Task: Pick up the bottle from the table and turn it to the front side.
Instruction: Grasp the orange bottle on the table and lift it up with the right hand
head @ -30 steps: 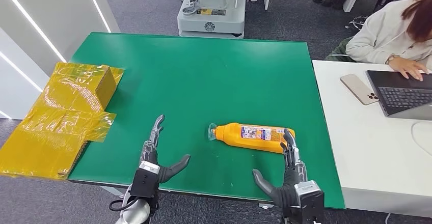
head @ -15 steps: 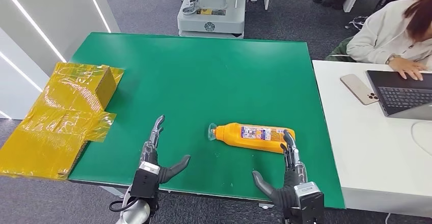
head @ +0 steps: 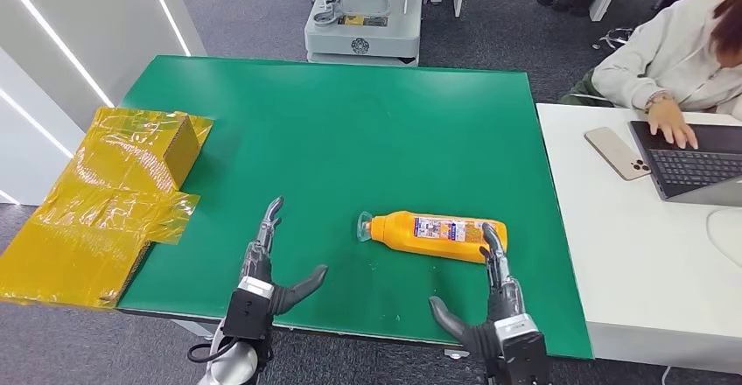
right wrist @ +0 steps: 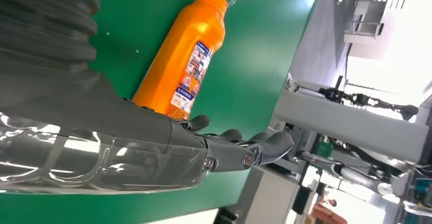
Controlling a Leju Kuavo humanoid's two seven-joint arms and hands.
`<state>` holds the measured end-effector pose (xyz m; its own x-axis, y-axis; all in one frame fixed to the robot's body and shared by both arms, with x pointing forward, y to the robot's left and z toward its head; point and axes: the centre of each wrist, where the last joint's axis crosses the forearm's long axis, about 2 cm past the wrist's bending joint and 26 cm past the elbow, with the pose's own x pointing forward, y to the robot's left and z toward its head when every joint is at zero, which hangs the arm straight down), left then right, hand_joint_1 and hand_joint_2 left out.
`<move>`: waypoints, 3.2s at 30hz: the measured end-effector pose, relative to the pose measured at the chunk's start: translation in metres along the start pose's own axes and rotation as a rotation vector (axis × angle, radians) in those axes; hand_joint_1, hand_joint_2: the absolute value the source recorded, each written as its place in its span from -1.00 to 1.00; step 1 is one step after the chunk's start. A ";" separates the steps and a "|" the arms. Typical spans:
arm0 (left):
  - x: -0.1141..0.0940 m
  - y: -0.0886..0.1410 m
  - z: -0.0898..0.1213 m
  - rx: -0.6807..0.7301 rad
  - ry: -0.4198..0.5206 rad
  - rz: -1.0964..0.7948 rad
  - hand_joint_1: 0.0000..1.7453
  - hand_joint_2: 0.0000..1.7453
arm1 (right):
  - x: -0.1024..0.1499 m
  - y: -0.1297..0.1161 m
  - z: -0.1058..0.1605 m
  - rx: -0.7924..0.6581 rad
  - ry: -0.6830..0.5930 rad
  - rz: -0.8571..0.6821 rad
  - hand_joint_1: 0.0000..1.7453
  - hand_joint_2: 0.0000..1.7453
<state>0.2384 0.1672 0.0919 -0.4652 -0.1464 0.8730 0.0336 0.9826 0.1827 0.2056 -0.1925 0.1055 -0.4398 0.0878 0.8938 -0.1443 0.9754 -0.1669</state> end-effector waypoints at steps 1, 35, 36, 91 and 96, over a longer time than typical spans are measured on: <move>0.000 0.000 -0.001 -0.003 -0.003 0.002 -1.00 1.00 | 0.000 -0.001 -0.003 0.007 -0.006 0.034 -1.00 1.00; 0.000 -0.016 -0.022 -0.146 -0.015 0.076 -1.00 1.00 | -0.052 -0.076 -0.183 0.758 0.267 0.841 -1.00 1.00; 0.000 -0.016 -0.022 -0.150 -0.005 0.089 -1.00 1.00 | -0.052 -0.076 -0.186 0.782 0.276 0.831 -1.00 1.00; -0.011 -0.004 -0.023 -0.131 0.197 0.332 -1.00 1.00 | -0.039 -0.095 -0.227 1.186 0.632 1.097 1.00 1.00; -0.012 -0.004 -0.020 -0.131 0.204 0.329 -1.00 1.00 | -0.045 -0.096 -0.221 1.147 0.595 1.084 1.00 1.00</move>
<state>0.2613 0.1626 0.0898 -0.2261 0.1403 0.9639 0.2701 0.9598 -0.0764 0.4351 -0.2452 0.1736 -0.4284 0.8911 0.1499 -0.6634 -0.1975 -0.7217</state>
